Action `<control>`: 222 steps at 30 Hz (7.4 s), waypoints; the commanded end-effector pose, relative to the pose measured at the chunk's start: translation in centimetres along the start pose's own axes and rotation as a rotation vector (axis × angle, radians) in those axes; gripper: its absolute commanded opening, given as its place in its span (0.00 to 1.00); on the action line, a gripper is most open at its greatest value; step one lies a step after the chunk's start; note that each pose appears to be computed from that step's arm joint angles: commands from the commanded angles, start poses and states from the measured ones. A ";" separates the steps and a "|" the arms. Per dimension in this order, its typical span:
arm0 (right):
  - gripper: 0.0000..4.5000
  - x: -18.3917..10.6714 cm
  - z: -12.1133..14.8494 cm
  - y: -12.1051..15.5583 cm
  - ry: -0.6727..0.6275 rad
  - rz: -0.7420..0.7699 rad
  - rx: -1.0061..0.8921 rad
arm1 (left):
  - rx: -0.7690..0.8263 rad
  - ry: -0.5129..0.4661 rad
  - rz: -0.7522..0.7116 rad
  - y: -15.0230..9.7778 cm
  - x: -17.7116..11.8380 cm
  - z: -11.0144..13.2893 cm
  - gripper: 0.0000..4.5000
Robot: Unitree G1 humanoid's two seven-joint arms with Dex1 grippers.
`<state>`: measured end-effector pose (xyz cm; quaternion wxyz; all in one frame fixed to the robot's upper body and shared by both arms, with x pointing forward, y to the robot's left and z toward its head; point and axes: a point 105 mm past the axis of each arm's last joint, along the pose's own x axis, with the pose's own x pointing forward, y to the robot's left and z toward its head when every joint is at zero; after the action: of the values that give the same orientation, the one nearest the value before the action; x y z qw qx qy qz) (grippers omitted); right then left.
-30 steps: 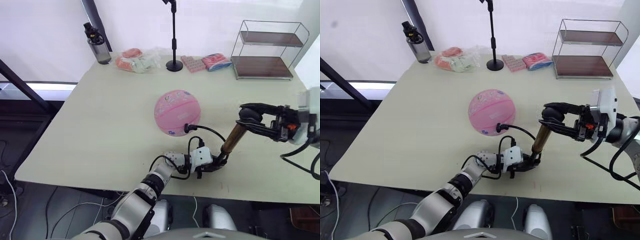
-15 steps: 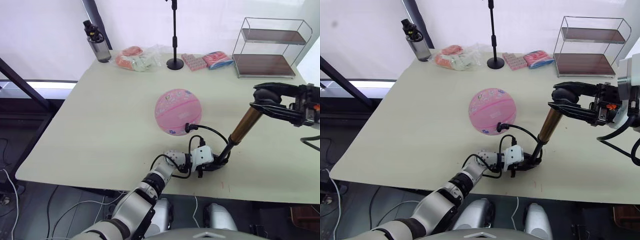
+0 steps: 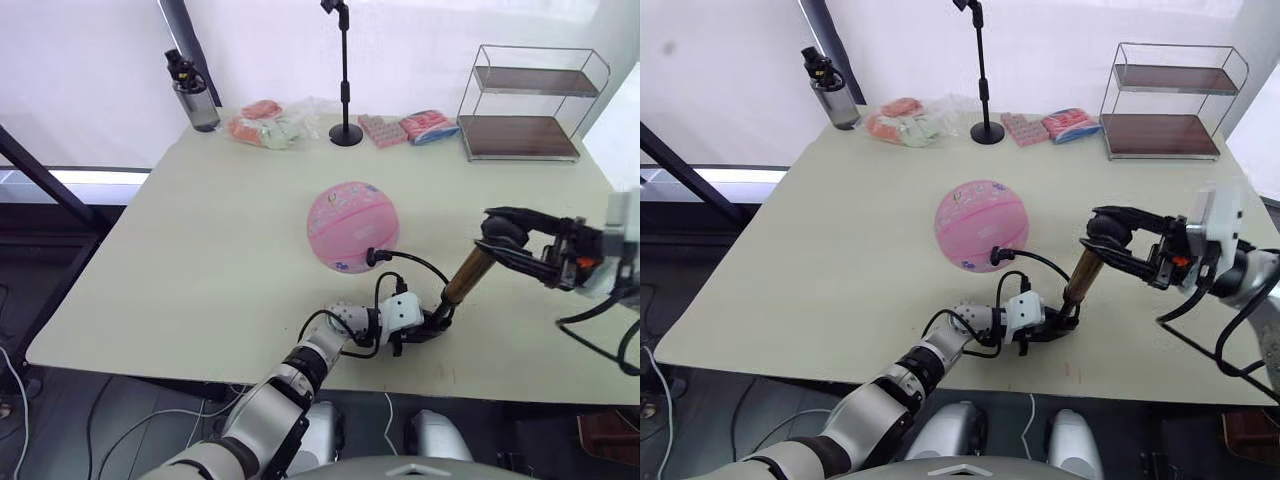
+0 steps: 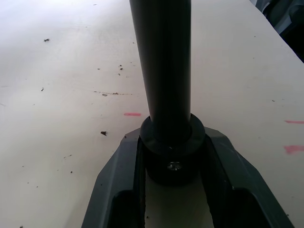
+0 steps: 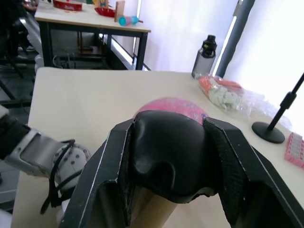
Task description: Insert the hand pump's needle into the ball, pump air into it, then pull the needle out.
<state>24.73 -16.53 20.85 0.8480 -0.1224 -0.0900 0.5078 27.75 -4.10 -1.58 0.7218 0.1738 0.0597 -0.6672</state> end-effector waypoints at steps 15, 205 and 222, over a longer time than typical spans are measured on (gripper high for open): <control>0.38 0.5 -12.1 3.3 0.263 -0.033 0.063 | -0.109 0.153 -0.079 -3.3 -0.5 -4.6 0.25; 0.38 -1.1 0.8 -0.6 0.091 0.032 -0.009 | -0.119 0.146 -0.064 -3.1 -0.8 -4.6 0.25; 0.38 -0.5 -10.5 4.2 0.220 0.061 0.091 | -0.121 0.144 -0.058 -3.2 -0.5 -4.5 0.25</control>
<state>24.45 -16.05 13.46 0.8423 -0.1480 -0.0431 0.5165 27.80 -4.19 -1.48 0.7256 0.1722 0.0568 -0.6638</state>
